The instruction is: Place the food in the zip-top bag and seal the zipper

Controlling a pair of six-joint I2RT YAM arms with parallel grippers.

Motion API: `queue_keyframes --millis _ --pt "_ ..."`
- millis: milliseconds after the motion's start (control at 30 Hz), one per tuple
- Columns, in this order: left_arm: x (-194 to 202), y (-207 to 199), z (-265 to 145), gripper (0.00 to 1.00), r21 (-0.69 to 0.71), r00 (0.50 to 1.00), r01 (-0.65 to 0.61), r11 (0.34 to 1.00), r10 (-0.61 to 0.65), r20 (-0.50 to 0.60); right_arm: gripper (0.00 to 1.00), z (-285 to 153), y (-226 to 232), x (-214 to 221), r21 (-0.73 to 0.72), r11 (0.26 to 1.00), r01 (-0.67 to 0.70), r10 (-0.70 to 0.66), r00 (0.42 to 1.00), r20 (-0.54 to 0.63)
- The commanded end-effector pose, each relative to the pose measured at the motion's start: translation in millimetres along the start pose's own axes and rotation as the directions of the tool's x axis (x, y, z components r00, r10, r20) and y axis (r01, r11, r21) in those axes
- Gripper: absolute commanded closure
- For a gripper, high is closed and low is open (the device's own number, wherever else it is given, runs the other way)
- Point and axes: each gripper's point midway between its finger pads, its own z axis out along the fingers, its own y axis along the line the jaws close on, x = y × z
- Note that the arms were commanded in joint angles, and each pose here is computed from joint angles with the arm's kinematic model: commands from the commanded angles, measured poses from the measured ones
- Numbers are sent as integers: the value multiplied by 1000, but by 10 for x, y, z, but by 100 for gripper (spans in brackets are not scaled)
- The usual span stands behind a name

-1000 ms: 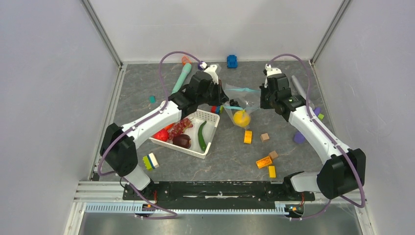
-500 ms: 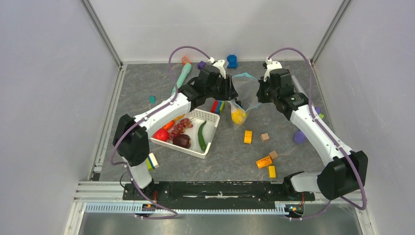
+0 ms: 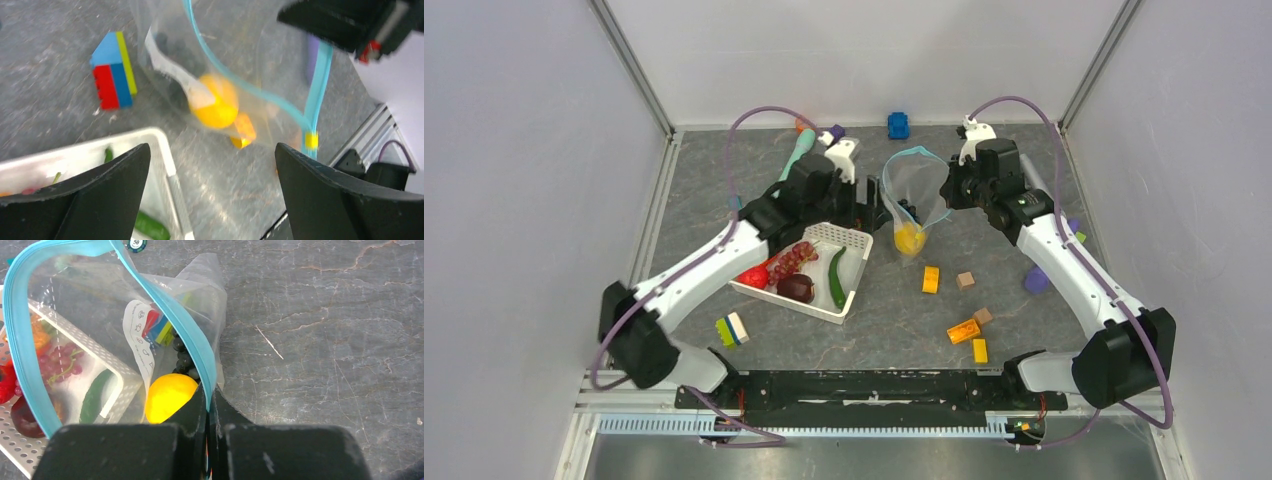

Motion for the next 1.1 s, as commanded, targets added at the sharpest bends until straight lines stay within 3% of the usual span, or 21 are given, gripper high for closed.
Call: queue_keyframes --millis 0,200,333,467,700,1067 --pt "116 178 -525 0 -77 998 -60 995 62 24 100 -70 94 -159 -51 999 17 -14 998 58" --pt "562 800 -710 0 -301 996 69 951 -85 -40 100 -55 85 -99 -50 999 19 -16 999 48" --pt "766 861 -497 1 -216 982 141 966 -164 -94 100 -32 100 -62 -60 998 19 -17 999 36" --pt "986 872 -274 15 -179 960 161 971 -196 -202 100 -40 91 -44 -56 998 18 -16 999 32" --pt "1348 1079 -30 36 -244 919 154 958 -229 -321 100 -13 73 -28 -48 999 21 -20 999 25" --pt "1694 1222 158 38 -274 868 141 951 -252 -428 100 25 41 3 -35 999 27 -27 1000 11"
